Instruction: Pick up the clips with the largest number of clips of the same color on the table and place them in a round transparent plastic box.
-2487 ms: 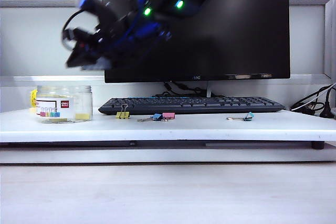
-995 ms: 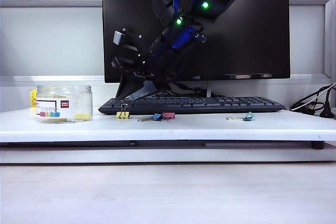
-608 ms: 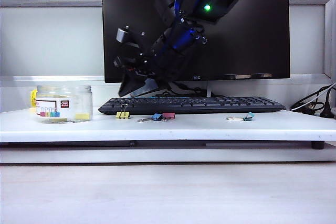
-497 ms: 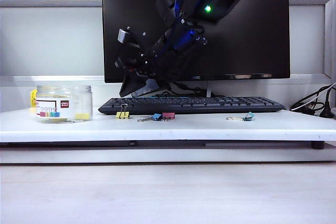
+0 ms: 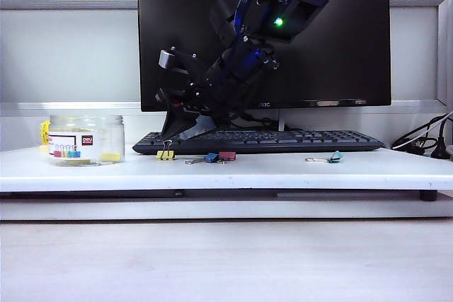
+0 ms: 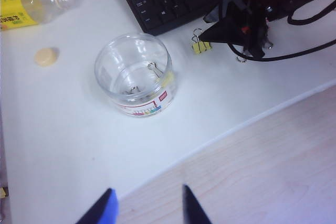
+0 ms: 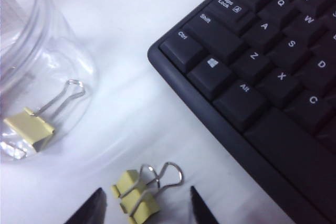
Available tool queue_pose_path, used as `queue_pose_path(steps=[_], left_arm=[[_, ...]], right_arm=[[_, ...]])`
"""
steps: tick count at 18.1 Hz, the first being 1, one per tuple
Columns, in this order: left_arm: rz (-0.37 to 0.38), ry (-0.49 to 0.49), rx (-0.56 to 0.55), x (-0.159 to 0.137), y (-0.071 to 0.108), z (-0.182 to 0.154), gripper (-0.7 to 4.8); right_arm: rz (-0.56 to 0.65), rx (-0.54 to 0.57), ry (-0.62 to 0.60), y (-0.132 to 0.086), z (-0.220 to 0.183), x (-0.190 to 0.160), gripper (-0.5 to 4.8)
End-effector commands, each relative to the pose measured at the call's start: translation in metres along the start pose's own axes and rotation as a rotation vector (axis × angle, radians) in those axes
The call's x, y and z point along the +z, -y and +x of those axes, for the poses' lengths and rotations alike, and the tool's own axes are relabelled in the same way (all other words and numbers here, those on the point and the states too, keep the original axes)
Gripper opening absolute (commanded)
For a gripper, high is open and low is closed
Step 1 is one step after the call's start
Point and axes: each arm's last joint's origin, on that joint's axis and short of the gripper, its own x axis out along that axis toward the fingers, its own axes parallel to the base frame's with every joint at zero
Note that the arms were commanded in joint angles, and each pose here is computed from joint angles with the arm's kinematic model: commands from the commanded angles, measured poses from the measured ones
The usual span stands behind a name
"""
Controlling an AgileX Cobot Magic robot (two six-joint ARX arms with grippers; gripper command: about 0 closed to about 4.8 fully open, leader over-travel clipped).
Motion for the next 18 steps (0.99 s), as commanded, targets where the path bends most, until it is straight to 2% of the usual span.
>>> queue_pose_path(steps=[1,3,5,18], left_arm=[[0.000,0.022,-0.002,0.0022,-0.0002,-0.0010,1.75],[0.000,0.027,-0.002,0.0027,-0.0002,-0.0010,1.75],[-0.001,0.028,-0.002,0.0027,-0.0002,-0.0010,1.75],[0.000,0.023,-0.002,0.0023,-0.0002,-0.0010,1.75]], right_arm=[[-0.007,0.003,0.019,0.0004,0.0009,0.0019,2.02],[-0.006,0.010,0.016,0.0004,0.0032,0.0001,1.91],[-0.009,0.014,0.024,0.0004,0.0030,0.0009,1.38],[-0.009,0.022,0.048,0.0014,0.0092,-0.0011,1.38]])
